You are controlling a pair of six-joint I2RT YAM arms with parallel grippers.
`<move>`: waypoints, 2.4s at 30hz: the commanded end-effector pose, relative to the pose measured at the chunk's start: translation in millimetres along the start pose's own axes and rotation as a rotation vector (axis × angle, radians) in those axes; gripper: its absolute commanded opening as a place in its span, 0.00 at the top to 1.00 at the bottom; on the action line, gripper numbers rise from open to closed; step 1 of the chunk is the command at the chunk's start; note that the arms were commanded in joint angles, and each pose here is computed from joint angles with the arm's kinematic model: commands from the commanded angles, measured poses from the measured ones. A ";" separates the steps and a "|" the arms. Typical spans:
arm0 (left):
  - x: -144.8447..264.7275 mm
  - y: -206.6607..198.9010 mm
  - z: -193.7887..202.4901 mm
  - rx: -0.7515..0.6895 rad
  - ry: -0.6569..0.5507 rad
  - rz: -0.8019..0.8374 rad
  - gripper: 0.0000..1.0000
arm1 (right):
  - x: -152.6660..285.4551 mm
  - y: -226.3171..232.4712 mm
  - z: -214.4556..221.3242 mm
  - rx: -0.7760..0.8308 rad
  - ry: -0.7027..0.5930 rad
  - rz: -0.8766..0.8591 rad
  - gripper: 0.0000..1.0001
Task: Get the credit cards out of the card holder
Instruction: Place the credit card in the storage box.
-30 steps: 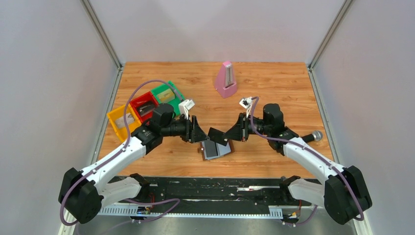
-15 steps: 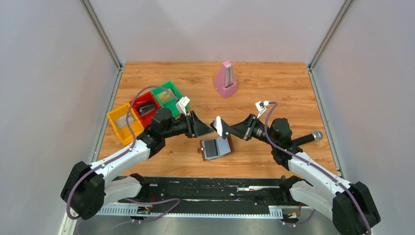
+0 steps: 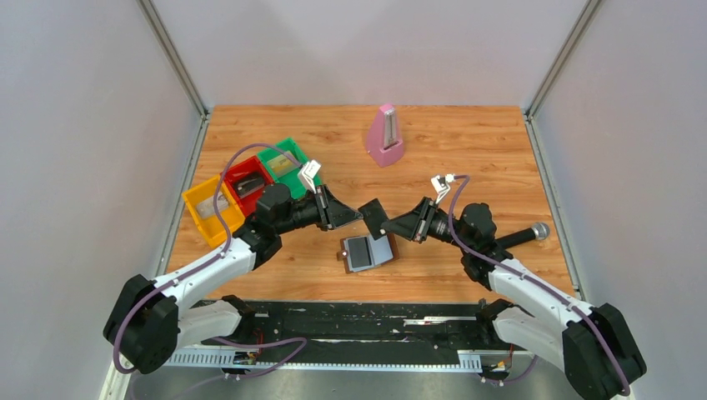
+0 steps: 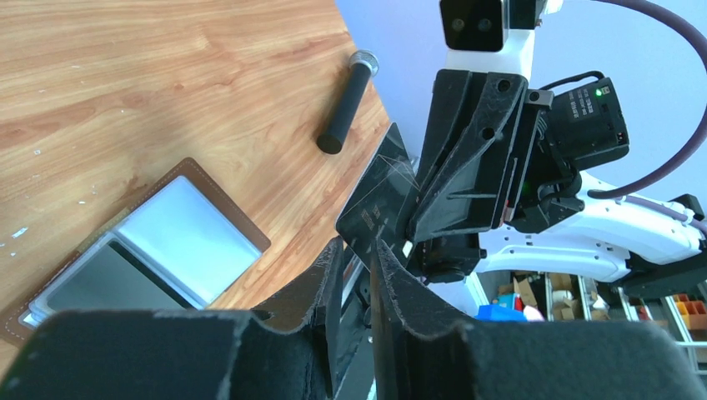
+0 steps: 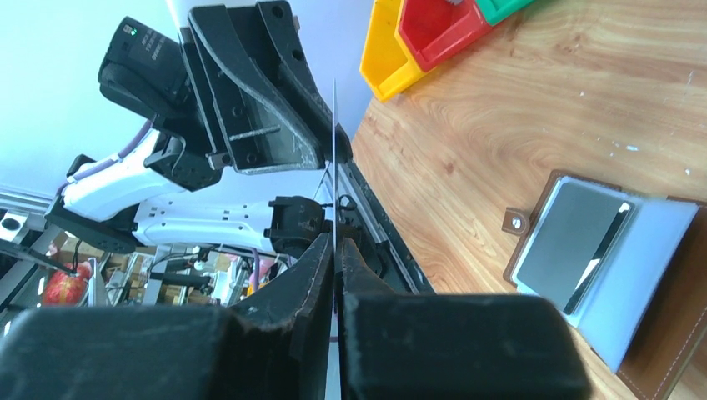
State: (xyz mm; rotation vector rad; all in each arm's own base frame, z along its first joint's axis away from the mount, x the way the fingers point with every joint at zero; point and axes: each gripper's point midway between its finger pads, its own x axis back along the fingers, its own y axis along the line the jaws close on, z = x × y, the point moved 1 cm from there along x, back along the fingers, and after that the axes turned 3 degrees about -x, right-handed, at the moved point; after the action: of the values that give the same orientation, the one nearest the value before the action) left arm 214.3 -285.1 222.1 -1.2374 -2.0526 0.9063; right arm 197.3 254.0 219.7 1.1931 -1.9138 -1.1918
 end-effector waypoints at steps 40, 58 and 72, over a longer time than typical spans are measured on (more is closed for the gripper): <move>-13.5 -28.9 11.6 -0.082 0.189 0.243 1.00 | -12.6 3.2 11.2 0.180 0.184 0.028 0.60; 5.3 -23.1 4.2 -0.158 0.202 0.118 0.55 | -13.6 22.4 -4.4 0.161 0.169 -0.036 1.00; 29.1 -27.5 -31.9 -0.070 -0.108 0.032 0.43 | -14.9 45.7 -78.7 0.039 -0.308 -0.054 1.00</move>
State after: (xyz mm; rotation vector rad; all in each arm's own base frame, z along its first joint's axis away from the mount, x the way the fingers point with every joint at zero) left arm 203.1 -261.3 251.3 -1.3088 -2.1294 0.8160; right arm 233.8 259.2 262.2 1.1625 -2.0554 -1.2256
